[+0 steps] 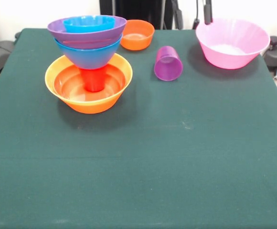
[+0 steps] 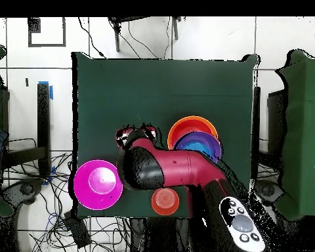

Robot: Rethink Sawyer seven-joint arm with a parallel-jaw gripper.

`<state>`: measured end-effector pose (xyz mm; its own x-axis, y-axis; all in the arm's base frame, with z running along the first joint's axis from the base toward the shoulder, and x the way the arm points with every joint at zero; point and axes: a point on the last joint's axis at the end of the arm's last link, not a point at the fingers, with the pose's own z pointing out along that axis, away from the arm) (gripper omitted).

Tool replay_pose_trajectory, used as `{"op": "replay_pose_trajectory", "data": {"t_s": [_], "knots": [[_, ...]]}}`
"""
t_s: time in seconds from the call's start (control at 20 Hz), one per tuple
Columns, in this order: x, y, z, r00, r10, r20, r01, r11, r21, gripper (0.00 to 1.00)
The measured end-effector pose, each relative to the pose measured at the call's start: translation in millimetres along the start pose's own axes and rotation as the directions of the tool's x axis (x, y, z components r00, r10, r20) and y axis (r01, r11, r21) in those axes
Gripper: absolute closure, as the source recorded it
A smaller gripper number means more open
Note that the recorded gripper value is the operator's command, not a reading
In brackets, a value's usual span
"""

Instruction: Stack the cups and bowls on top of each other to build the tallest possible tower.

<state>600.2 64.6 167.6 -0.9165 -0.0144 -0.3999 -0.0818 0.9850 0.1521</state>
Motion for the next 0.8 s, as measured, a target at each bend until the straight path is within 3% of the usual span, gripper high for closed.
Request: {"op": "replay_pose_trajectory", "data": {"t_s": [0.2, 0.5, 0.8], "knots": [[4.0, 5, 16, 0.9997, 0.017, -0.016, -0.018, 0.9985, -0.051, 0.00], [26.6, 11, 42, 0.9973, 0.022, -0.071, -0.030, 0.9922, -0.121, 0.00], [41.1, 19, 62, 0.9926, 0.048, -0.111, -0.069, 0.9779, -0.197, 0.00]]}}
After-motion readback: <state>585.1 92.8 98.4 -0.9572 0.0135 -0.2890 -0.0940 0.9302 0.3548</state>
